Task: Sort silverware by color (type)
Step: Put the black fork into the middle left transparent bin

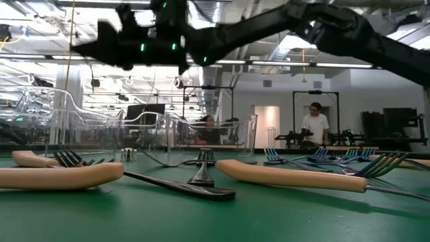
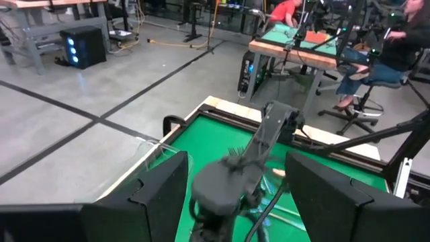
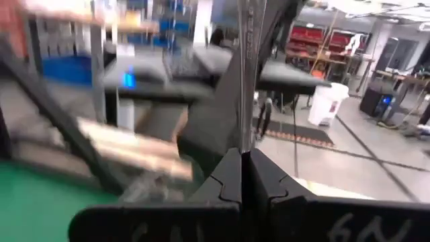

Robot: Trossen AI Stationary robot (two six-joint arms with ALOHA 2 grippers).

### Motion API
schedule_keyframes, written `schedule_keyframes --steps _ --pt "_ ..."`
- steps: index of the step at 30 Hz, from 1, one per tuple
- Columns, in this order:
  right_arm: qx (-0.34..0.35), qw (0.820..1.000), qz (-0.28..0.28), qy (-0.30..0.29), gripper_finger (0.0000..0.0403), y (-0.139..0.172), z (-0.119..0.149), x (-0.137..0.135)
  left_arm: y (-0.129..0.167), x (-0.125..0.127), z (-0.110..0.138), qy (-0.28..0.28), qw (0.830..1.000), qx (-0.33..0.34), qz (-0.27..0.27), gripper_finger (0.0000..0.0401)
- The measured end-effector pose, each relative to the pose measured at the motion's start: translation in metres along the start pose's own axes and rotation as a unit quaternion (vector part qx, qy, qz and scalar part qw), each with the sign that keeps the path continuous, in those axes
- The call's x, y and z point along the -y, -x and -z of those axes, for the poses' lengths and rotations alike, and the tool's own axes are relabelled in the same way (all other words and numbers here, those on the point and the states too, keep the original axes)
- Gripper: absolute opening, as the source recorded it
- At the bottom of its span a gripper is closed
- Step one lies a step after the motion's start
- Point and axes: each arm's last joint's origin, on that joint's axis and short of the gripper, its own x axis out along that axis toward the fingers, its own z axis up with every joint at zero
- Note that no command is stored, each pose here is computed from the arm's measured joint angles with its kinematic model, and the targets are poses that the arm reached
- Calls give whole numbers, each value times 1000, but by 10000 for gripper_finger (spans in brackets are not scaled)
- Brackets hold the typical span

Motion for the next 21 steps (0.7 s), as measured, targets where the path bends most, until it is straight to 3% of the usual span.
schedule_keyframes --steps 5,17,21 --pt "3 994 4 109 16 -2 4 -3 1 -1 0 1 1000 2 -1 234" --pt "-38 974 23 221 16 -4 26 -3 0 -1 1 -9 1000 -6 -3 234" --pt "-41 973 19 227 16 -5 36 -5 0 -1 2 -9 1000 -8 -4 234"
